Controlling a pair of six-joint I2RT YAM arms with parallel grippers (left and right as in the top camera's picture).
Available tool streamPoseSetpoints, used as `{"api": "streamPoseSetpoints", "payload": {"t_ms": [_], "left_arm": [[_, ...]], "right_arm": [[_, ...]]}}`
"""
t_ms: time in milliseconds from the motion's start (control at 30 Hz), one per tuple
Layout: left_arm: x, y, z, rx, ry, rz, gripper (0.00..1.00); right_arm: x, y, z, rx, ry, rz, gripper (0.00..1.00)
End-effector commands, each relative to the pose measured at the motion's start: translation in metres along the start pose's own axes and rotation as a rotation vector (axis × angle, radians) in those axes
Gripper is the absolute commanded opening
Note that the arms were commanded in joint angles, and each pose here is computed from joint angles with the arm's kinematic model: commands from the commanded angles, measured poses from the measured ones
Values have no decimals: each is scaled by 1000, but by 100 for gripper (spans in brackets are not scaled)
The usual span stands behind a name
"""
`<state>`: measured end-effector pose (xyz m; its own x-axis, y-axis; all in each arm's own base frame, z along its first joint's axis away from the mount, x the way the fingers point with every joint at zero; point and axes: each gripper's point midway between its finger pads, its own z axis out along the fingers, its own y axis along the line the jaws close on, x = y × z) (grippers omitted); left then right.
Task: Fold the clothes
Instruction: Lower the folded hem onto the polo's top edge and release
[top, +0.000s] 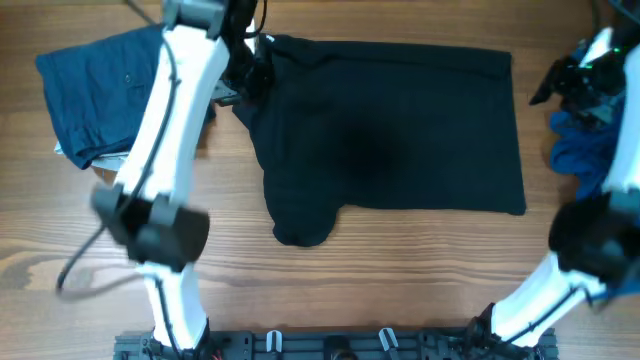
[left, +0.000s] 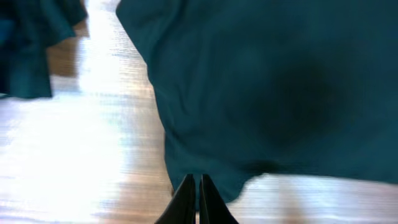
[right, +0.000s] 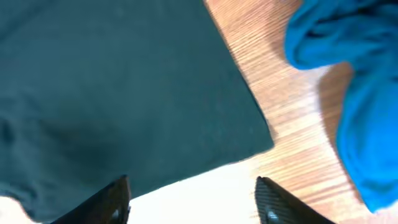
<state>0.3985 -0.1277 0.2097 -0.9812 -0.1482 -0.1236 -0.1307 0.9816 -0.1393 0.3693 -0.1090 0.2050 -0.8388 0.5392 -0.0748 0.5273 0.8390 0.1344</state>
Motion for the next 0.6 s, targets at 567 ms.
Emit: {"api": "streamPoseSetpoints", "payload": {"t_ms": [567], "left_arm": [[116, 29, 108, 153, 82, -222, 36]], "right_arm": [[93, -77, 123, -47, 28, 290, 71]]}}
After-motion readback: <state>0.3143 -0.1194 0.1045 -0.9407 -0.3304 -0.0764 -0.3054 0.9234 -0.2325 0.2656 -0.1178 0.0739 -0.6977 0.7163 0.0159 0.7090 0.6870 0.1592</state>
